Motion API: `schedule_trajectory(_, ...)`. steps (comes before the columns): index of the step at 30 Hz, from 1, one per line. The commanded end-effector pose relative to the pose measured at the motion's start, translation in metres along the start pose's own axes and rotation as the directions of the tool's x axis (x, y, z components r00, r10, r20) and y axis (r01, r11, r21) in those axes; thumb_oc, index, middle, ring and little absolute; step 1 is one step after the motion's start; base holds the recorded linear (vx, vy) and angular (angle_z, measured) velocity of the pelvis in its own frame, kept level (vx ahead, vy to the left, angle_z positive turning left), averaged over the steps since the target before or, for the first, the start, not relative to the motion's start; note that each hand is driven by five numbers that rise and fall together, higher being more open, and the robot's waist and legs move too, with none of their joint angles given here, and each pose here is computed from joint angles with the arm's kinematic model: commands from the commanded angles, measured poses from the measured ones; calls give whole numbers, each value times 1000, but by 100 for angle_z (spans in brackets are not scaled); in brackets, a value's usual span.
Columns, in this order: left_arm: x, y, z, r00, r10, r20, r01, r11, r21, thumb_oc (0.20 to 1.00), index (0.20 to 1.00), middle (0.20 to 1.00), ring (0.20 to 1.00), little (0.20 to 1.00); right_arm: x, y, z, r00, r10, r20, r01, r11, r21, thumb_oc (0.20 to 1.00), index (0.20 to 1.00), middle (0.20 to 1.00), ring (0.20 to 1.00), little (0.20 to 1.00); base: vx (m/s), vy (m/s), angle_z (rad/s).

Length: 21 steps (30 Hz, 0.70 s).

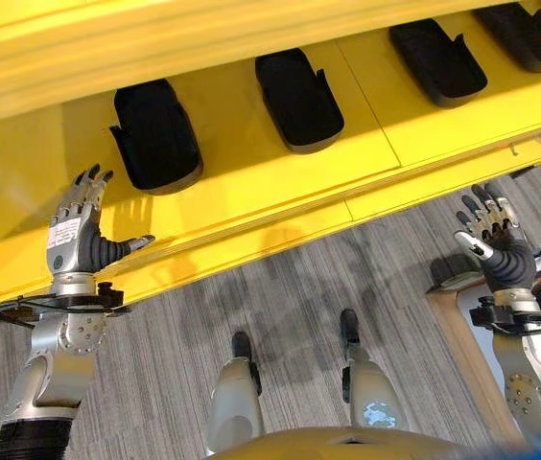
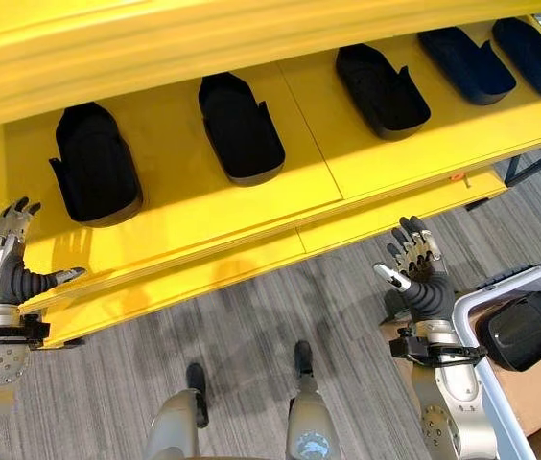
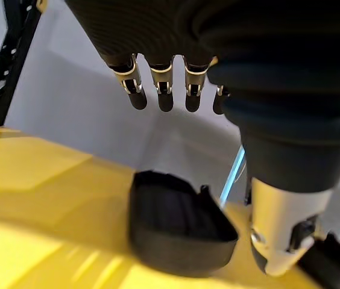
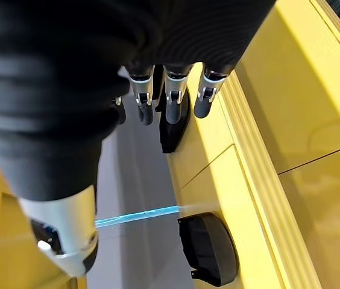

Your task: Move parts from the plastic box to the shelf.

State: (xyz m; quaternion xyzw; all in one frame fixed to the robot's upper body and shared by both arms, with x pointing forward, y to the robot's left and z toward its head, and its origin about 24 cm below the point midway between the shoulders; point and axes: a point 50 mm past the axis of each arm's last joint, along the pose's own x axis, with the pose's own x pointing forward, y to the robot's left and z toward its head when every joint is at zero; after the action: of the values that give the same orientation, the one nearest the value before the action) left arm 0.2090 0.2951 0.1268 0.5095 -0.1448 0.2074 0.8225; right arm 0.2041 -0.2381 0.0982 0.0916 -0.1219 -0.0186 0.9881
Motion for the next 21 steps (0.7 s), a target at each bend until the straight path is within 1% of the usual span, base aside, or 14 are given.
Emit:
schedule_trajectory(1, -1, 10, 8, 999, 49, 21, -42, 966, -254, 1000, 1000, 1000, 1000, 1000, -2, 1, 24, 993, 27, 118, -22, 999, -47, 1000, 1000, 1000, 1000, 1000, 51, -41, 2)
schedule_trajectory(2, -5, 6, 9, 999, 35, -2, -34, 931, -363, 1000, 1000, 1000, 1000, 1000, -3, 0, 23, 994, 24, 107, -18, 998, -56, 1000, 1000, 1000, 1000, 1000, 49, -34, 1)
schedule_trajectory(3, -9, 3, 7, 1000, 12, -21, -20, 918, -396, 1000, 1000, 1000, 1000, 1000, -4, -1, 22, 995, 27, 99, -21, 998, -62, 1000, 1000, 1000, 1000, 1000, 44, -65, 1)
schedule_trajectory(4, -16, -5, 11, 998, -42, -37, 12, 809, -588, 1000, 1000, 1000, 1000, 1000, -8, -3, 19, 997, 18, 74, -12, 996, -84, 1000, 1000, 1000, 1000, 1000, 62, -78, 2)
schedule_trajectory(5, -20, -15, 14, 995, -81, -53, 20, 703, -711, 1000, 1000, 1000, 1000, 1000, -10, -5, 15, 999, 10, 51, -5, 996, -94, 1000, 1000, 1000, 1000, 1000, 55, -100, 11)
schedule_trajectory(6, -27, -26, 14, 986, -153, -60, 49, 624, -780, 1000, 1000, 1000, 1000, 1000, -12, -7, 10, 1000, -3, 29, 6, 995, -96, 1000, 1000, 1000, 1000, 1000, 66, -85, 16)
schedule_trajectory(9, -44, -47, 14, 956, -286, -72, 68, 450, -891, 1000, 1000, 1000, 1000, 1000, -19, -14, 0, 999, -40, -31, 35, 988, -148, 1000, 1000, 1000, 1000, 1000, 55, -97, 14)
schedule_trajectory(10, -53, -51, 14, 943, -326, -71, 79, 426, -901, 1000, 1000, 1000, 1000, 1000, -23, -17, -2, 997, -55, -48, 45, 983, -179, 1000, 1000, 1000, 1000, 1000, 49, -83, 10)
schedule_trajectory(11, -53, -51, 14, 942, -327, -71, 79, 426, -901, 1000, 1000, 1000, 1000, 1000, -23, -17, -2, 997, -55, -49, 45, 983, -180, 1000, 1000, 1000, 1000, 1000, 68, -85, 8)
schedule_trajectory(12, -59, -57, 14, 930, -359, -81, 61, 367, -928, 1000, 1000, 1000, 1000, 1000, -26, -20, -6, 995, -71, -66, 58, 982, -182, 1000, 1000, 1000, 1000, 1000, 48, -69, 2)
schedule_trajectory(13, -64, -62, 14, 920, -383, -81, 56, 332, -942, 1000, 1000, 1000, 1000, 1000, -28, -22, -7, 994, -79, -74, 64, 980, -189, 1000, 1000, 1000, 1000, 1000, 72, -96, 1)
schedule_trajectory(15, -68, -65, 16, 910, -409, -72, 72, 326, -943, 1000, 1000, 1000, 1000, 1000, -29, -22, -9, 993, -85, -82, 67, 976, -208, 1000, 1000, 1000, 1000, 1000, 55, -109, -3)
schedule_trajectory(16, -74, -70, 18, 897, -438, -59, 82, 295, -952, 1000, 1000, 1000, 1000, 1000, -31, -23, -11, 992, -91, -91, 70, 976, -208, 1000, 1000, 1000, 1000, 1000, 36, -98, -18)
schedule_trajectory(21, -77, -75, 26, 886, -464, -10, 125, 260, -958, 1000, 1000, 1000, 1000, 1000, -30, -19, -12, 993, -57, -99, 37, 979, -200, 1000, 1000, 1000, 1000, 1000, 19, -148, -14)
